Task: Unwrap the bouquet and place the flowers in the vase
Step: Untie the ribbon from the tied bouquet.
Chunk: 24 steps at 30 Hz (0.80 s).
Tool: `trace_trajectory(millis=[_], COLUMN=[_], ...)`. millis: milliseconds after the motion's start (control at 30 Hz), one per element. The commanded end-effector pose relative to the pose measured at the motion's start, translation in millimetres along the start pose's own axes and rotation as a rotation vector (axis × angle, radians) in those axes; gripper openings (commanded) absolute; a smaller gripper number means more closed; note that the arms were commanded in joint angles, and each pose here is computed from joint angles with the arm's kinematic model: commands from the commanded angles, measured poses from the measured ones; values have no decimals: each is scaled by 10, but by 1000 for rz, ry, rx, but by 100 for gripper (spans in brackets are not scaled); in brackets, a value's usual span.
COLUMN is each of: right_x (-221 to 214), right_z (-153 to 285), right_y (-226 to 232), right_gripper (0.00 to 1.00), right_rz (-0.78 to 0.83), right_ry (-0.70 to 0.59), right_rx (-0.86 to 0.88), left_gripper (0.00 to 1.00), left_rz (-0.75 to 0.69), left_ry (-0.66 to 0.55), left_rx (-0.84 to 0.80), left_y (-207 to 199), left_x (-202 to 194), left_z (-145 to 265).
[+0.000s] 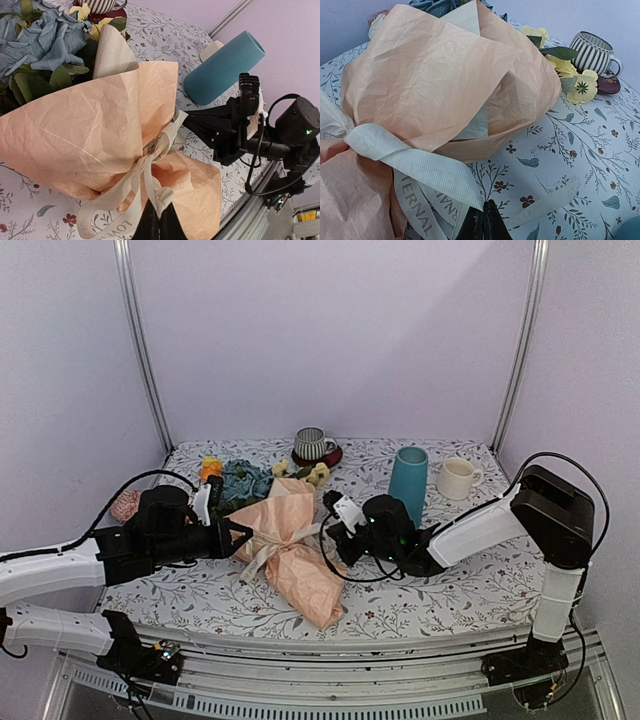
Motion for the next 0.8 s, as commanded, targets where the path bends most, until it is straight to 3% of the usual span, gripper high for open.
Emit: trace_trajectory(millis=[0,767], right_x=[150,179], right_z=[88,178], right_y=[-108,-223], right_gripper=[3,3], right_rz=[-23,-48], right_ry=[-51,-84], right_rx=[-72,-169], left_gripper=[0,0], left_rz=[14,80], left_ry=[-63,-173], left_rx=[-2,83], left_y=[15,219], left_x=[117,81], left_z=[43,288])
Point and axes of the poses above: each gripper's point midway between its finger pads, its own z axis back along the fingers, its own y axis along the line the jaws close on, x = y × z, the point moved 6 cm from there along z, back along the fingers, and after that the axes turned 6 degrees about -z, right-handed, at the moved point
